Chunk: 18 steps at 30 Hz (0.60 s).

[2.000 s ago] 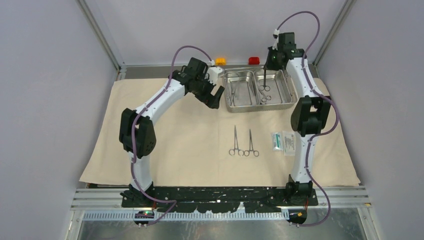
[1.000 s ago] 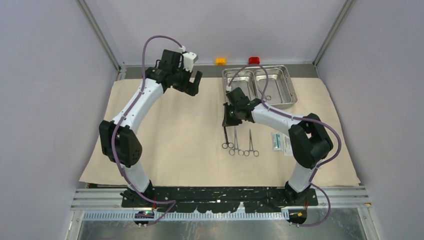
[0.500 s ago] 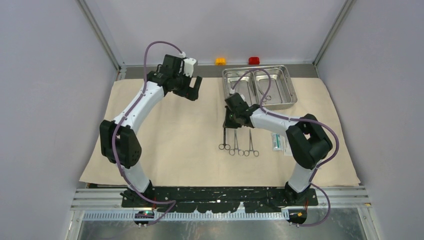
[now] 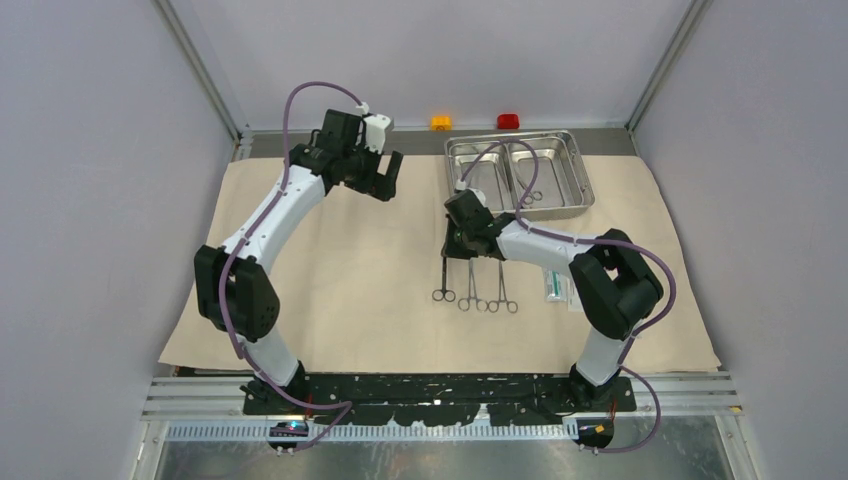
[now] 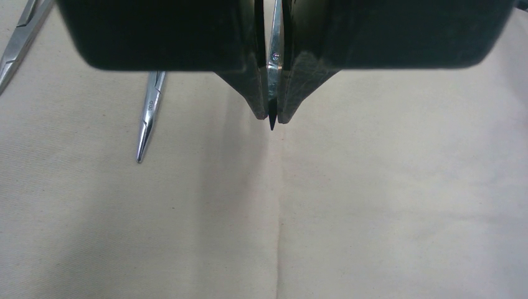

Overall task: Open and lay out the surgical kit
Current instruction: Place the medical item in the surgical kit.

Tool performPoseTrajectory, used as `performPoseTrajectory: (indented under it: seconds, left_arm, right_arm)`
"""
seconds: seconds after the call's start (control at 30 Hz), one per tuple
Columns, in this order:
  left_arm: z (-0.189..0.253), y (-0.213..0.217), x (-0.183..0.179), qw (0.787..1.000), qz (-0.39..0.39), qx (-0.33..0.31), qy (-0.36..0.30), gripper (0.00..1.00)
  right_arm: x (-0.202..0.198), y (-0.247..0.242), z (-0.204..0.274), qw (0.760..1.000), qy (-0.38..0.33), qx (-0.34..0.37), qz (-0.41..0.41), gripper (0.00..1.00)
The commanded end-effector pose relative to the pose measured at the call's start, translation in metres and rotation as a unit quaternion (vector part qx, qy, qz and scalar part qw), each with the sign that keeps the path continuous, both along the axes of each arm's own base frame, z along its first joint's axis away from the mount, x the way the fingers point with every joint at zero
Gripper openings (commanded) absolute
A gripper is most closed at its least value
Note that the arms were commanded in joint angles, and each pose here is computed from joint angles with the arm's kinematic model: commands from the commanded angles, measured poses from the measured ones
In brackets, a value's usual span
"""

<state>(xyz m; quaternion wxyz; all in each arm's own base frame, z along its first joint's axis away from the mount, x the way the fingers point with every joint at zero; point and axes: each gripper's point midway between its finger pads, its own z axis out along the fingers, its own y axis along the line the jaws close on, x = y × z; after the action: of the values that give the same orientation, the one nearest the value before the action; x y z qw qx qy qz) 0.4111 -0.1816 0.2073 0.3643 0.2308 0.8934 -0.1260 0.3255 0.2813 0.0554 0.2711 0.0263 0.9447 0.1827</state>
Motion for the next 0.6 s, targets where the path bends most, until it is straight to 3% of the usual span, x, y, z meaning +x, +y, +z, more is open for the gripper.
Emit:
performPoseTrajectory:
  seconds: [0.0,0.57]
  left_arm:
    - [0.021,-0.004,0.000,0.999,-0.006,-0.019,-0.032,0.95]
    - [0.021,-0.005,-0.004,0.999,-0.011,-0.025,-0.032,0.95]
  right_arm:
    - [0.009,0.003,0.003,1.000,-0.024,0.008,-0.014,0.01]
    - [0.009,0.005,-0.015,1.000,-0.025,-0.009,-0.004,0.00]
